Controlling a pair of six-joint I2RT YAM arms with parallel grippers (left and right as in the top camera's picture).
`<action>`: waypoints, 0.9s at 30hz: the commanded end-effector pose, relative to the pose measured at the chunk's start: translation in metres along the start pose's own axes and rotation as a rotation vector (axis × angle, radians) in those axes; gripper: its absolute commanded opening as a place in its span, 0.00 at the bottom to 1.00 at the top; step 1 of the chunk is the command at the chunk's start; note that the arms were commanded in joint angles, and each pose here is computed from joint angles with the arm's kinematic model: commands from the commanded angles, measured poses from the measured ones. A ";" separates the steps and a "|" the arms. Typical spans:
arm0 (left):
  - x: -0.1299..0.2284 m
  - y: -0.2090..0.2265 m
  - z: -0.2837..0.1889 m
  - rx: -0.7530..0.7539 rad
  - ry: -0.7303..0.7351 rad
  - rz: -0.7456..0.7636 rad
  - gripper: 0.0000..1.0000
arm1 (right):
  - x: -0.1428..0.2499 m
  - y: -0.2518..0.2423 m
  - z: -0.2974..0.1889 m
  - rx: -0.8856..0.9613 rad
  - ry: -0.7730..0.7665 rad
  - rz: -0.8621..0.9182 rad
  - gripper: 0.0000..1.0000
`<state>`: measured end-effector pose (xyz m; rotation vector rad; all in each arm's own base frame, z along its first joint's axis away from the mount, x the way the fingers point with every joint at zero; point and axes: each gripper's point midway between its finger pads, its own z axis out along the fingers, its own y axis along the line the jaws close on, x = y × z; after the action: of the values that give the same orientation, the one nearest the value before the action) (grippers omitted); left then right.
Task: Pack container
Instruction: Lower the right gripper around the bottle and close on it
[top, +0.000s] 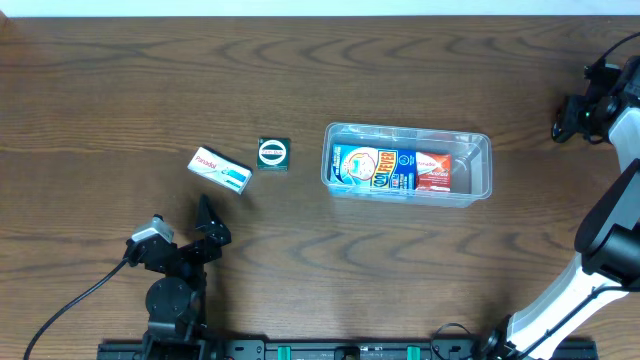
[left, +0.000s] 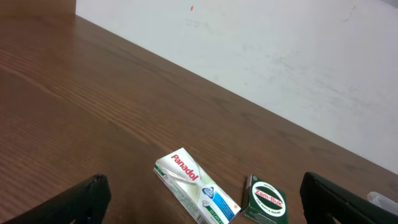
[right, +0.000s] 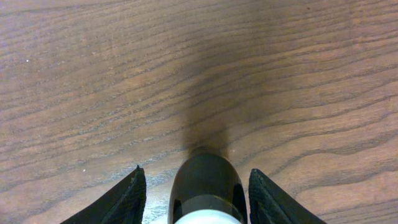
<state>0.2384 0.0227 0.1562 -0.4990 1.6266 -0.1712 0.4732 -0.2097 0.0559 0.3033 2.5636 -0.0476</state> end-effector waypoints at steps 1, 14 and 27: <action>0.012 0.009 0.002 -0.031 0.020 0.023 0.98 | -0.008 -0.002 -0.007 -0.003 -0.025 0.000 0.49; 0.012 0.009 0.002 -0.031 0.020 0.023 0.98 | -0.021 -0.002 -0.023 0.005 -0.066 -0.007 0.45; 0.012 0.009 0.002 -0.031 0.020 0.023 0.98 | -0.032 -0.003 -0.029 0.012 -0.103 -0.020 0.39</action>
<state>0.2384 0.0227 0.1562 -0.4990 1.6266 -0.1712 0.4780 -0.2119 0.0677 0.2888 2.5279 -0.0650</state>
